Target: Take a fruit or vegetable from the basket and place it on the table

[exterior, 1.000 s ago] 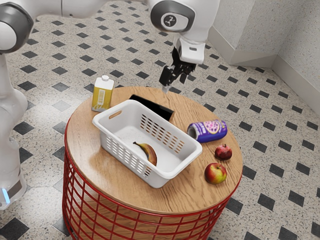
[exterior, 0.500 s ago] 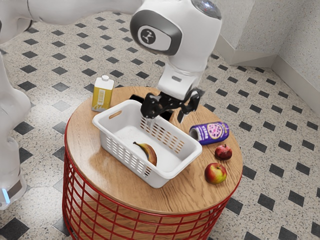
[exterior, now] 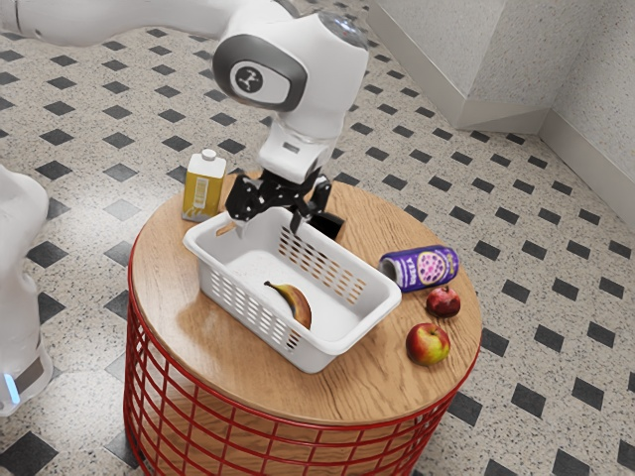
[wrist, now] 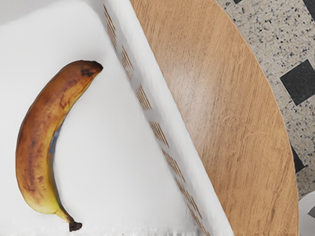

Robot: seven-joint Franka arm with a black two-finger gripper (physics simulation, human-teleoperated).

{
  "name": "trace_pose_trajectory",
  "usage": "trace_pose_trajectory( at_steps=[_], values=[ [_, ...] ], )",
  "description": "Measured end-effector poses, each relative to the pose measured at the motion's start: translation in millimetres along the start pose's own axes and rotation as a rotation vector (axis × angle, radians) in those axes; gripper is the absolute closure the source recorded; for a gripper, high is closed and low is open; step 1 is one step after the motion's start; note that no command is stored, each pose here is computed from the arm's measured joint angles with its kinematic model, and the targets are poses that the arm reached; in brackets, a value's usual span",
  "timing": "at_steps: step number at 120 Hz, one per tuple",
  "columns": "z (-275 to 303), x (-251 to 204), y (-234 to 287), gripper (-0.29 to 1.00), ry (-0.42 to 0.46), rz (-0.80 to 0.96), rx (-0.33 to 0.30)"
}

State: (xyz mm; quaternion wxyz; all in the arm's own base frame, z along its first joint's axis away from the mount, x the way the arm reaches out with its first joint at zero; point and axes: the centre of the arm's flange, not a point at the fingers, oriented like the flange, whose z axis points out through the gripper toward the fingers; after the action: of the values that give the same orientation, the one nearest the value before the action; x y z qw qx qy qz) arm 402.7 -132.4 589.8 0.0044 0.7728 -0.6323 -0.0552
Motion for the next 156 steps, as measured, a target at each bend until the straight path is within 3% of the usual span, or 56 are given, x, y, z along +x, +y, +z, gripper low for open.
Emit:
trace_pose_trajectory(
  at_steps=[46,105,156],
  values=[
    [65.1,-11.8,-33.1,0.01,-0.03,0.035,-0.048],
    [106.1,-10.2,-82.2,0.03,0.019,0.093,0.025],
    [132.1,14.6,-89.5,0.03,0.015,0.172,0.022]
  ],
)
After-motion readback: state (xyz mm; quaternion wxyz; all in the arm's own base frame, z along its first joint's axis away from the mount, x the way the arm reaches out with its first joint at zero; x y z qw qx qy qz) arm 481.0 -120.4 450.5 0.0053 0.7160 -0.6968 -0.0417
